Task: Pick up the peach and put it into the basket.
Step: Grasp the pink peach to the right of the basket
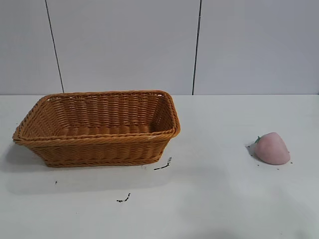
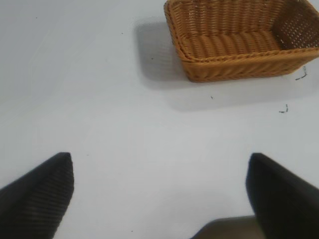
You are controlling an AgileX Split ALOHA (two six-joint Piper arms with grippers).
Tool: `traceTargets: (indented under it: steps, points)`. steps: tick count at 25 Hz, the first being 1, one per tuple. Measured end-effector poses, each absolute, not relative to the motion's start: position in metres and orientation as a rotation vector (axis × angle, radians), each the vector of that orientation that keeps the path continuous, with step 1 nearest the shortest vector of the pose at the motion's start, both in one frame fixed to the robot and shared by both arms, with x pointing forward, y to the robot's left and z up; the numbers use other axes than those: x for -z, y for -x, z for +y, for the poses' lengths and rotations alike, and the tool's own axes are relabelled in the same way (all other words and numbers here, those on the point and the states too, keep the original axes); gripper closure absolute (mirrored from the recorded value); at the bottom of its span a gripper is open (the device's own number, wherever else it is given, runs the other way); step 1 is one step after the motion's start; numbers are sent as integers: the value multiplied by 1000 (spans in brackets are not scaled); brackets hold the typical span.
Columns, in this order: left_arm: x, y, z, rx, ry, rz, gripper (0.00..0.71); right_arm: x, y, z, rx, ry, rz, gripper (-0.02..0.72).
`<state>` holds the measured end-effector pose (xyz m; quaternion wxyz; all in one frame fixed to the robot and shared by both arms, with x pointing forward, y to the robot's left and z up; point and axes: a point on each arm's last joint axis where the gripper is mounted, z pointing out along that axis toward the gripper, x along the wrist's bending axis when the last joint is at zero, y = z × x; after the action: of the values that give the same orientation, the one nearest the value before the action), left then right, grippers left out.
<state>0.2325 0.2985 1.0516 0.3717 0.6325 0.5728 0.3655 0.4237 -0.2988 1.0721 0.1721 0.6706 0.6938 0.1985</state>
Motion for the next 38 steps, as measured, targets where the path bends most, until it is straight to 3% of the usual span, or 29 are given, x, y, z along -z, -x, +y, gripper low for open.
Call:
traceTargets:
  steps: [12,20,32,38]
  points:
    - [-1052,-232,298,-937,-1622,1469,18,-1028,-562,-295,-380,-2003,2134,14]
    - [-1052,-232,298,-937,-1622,1469,18,-991,-590,-275,-344,-1920,2184,14]
    - [-1052,-232,298,-937,-1622,1469,18,-897,-615,-275,-203,-1988,2247,14]
    - [-1052,-232,298,-937,-1622,1469,18,-890,-618,-275,-225,-1991,2234,14]
